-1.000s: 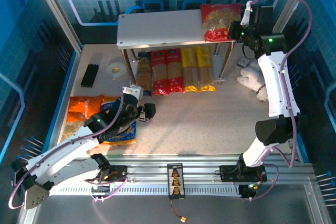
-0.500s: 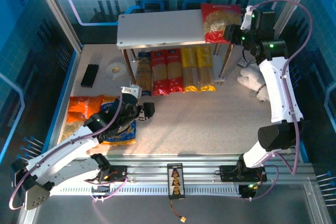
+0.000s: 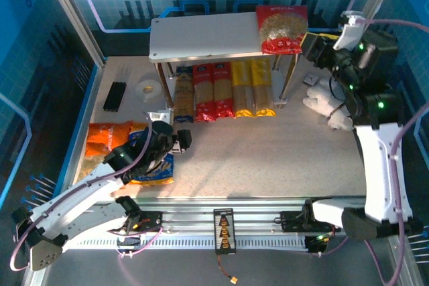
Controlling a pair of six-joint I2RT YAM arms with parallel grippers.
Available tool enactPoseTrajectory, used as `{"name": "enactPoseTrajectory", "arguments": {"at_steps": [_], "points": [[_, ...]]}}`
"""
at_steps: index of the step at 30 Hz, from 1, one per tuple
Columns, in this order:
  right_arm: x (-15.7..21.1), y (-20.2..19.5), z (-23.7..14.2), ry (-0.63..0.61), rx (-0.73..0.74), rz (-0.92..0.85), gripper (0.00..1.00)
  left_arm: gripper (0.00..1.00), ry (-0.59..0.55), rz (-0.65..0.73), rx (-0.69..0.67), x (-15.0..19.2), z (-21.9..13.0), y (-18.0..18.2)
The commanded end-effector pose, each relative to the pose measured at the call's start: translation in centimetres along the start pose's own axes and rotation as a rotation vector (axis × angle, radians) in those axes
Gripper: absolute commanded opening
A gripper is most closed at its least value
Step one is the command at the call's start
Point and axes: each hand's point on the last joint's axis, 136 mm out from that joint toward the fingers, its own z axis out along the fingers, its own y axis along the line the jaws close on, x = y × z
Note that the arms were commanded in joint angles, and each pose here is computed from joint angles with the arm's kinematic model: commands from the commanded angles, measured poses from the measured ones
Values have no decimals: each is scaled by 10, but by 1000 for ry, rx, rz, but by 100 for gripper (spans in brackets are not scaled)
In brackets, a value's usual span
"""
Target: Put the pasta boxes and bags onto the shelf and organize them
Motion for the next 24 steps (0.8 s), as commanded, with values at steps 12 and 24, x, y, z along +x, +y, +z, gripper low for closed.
{"name": "enactPoseTrajectory", "arguments": {"at_steps": [12,24], "points": [[212,43,-14,411,-161,-7,52,83,85,-121,-260,47,5,66],[342,89,-42,787,-435,167,50,89,108,-257,-410,63,2,113]]}}
